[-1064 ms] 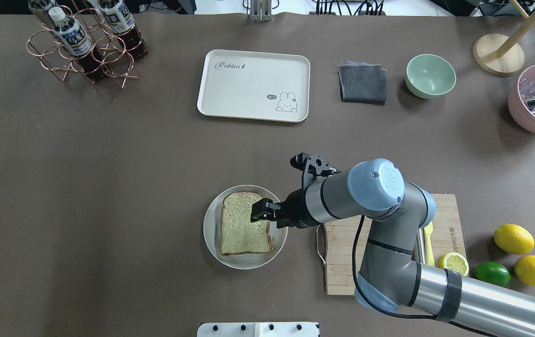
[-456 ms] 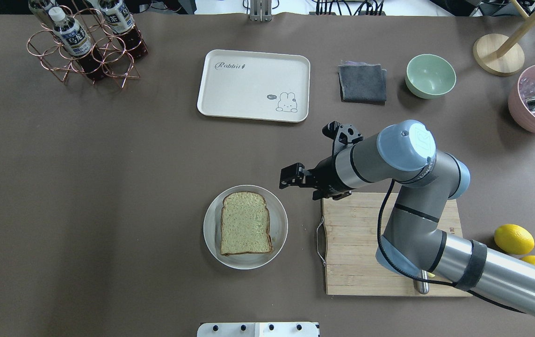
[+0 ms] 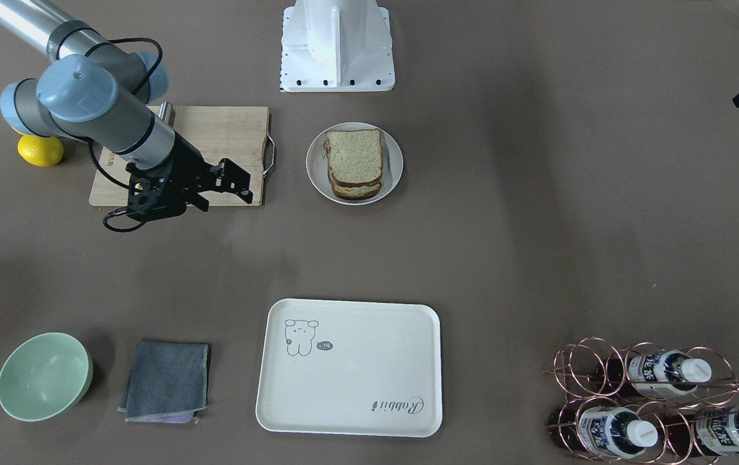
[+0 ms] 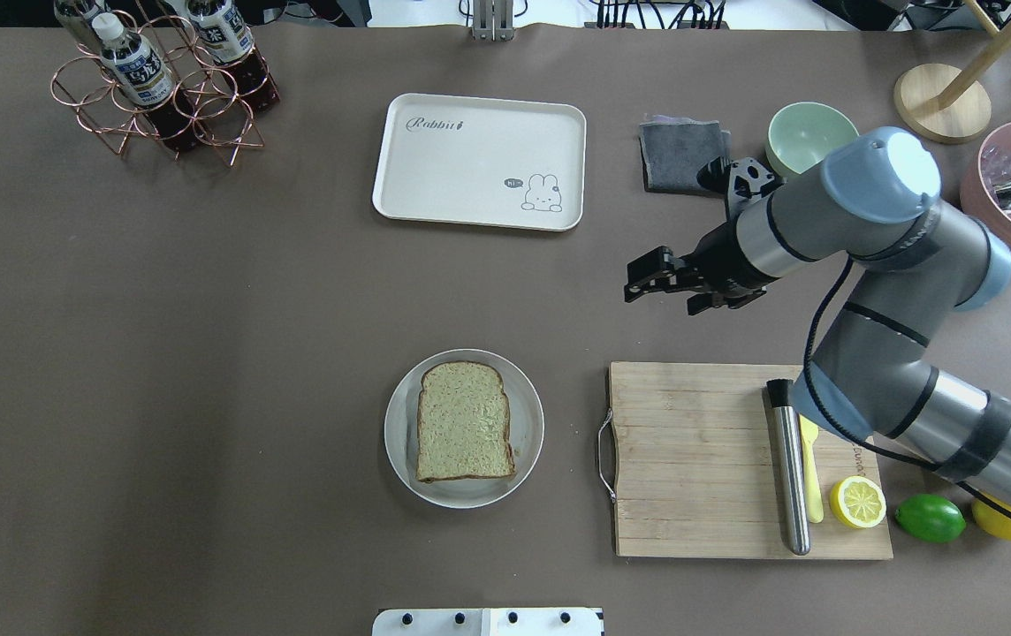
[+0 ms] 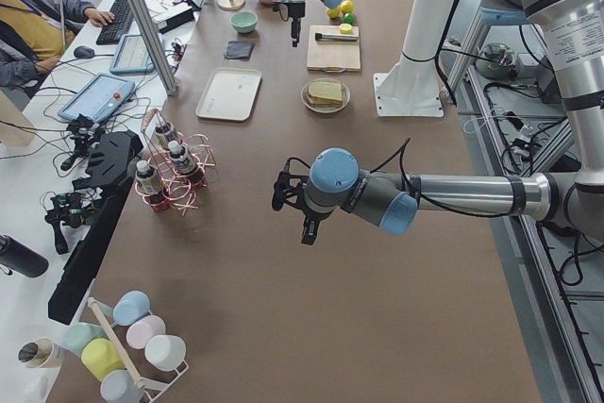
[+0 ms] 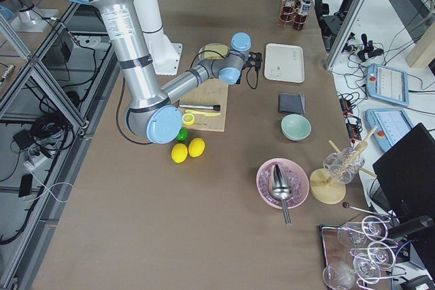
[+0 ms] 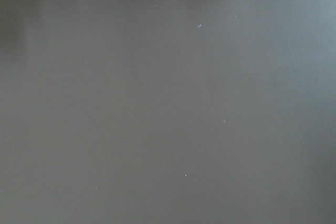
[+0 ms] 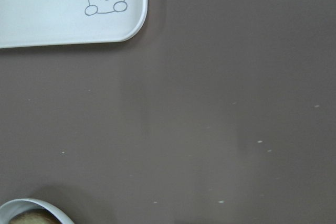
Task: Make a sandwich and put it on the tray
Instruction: 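Open the right gripper and withdraw the right arm to rest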
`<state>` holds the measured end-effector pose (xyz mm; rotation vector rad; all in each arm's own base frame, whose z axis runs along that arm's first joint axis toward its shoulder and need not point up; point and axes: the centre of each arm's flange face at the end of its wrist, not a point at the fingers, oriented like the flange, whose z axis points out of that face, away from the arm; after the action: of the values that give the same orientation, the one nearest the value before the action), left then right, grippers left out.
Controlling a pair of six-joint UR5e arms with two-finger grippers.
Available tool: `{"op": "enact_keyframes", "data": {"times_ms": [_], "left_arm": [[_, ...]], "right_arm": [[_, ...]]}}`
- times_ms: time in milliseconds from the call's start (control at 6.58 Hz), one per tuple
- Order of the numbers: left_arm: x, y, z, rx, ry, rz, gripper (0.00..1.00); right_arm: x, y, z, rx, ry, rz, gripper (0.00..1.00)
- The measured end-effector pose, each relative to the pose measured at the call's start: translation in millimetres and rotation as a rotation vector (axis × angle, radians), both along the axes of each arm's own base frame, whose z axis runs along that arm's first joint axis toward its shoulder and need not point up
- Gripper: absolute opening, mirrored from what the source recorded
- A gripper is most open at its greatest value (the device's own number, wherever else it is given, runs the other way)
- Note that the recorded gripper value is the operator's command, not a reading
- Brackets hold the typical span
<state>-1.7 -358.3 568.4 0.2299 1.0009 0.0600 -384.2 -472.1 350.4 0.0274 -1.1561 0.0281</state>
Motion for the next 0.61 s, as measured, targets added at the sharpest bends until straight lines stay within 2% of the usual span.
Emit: {"op": "enact_keyframes", "data": {"times_ms": [304, 608], "left_arm": [[35, 2, -16, -0.024, 0.052, 0.005, 0.98], [92, -9, -43, -0.036, 0.079, 0.005, 0.98]], "right_arm": [[89, 12, 60, 0.077, 0.052, -0.021, 0.99], [179, 30, 124, 0.119, 0.12, -0.012, 0.99]]}}
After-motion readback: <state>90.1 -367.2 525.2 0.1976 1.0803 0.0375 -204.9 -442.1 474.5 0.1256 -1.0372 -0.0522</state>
